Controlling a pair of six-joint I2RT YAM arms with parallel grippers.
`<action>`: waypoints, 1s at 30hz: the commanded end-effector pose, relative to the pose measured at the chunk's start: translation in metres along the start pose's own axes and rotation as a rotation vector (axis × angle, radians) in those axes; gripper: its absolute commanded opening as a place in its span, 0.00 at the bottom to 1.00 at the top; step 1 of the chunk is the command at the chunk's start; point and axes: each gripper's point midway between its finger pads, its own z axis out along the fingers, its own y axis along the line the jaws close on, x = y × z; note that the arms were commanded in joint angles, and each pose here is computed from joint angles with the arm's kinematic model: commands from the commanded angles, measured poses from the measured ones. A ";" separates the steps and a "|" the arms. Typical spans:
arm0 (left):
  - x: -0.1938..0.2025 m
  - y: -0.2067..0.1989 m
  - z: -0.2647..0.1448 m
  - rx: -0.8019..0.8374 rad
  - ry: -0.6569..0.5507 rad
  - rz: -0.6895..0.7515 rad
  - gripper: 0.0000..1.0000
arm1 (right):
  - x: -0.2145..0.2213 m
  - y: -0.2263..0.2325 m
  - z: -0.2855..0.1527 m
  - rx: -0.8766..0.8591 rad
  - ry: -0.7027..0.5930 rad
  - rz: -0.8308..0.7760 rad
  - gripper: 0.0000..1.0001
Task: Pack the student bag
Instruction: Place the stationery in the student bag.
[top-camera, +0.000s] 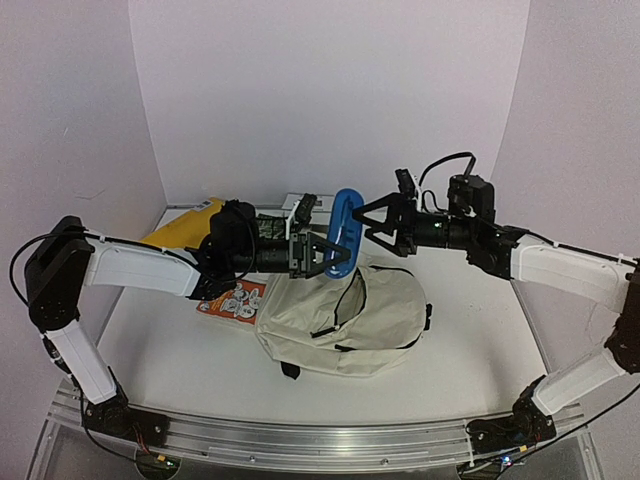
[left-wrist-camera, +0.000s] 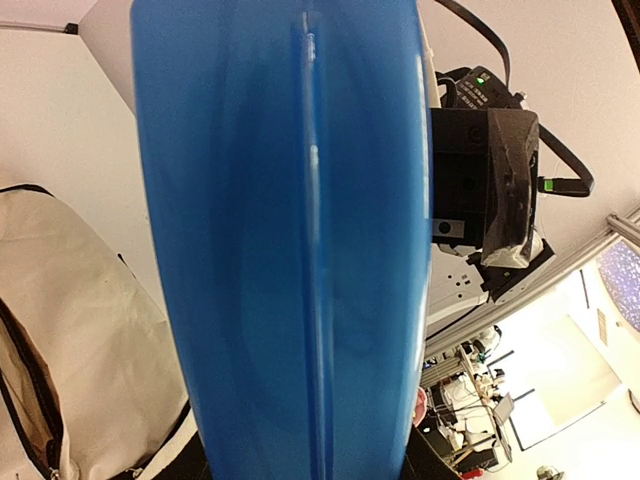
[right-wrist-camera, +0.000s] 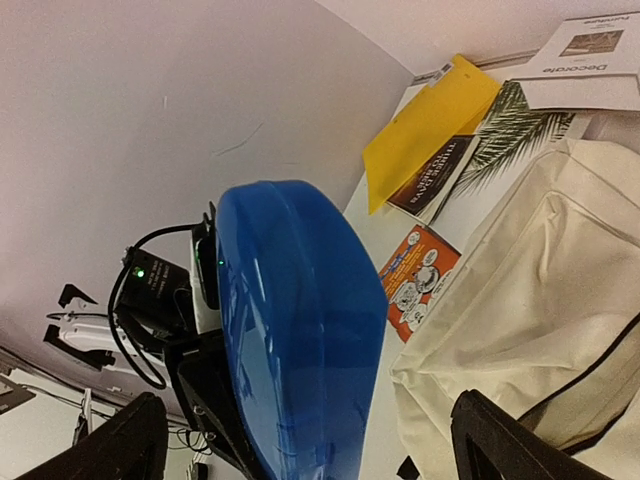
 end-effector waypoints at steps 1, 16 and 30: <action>-0.013 -0.043 -0.007 0.128 -0.012 0.069 0.32 | -0.006 0.037 0.000 -0.185 0.004 -0.033 0.96; -0.008 -0.044 -0.001 0.162 0.026 0.065 0.31 | 0.006 0.048 0.010 -0.294 0.060 -0.004 0.78; -0.011 -0.037 0.003 0.137 0.021 0.045 0.37 | 0.007 0.049 0.010 -0.310 0.034 -0.012 0.46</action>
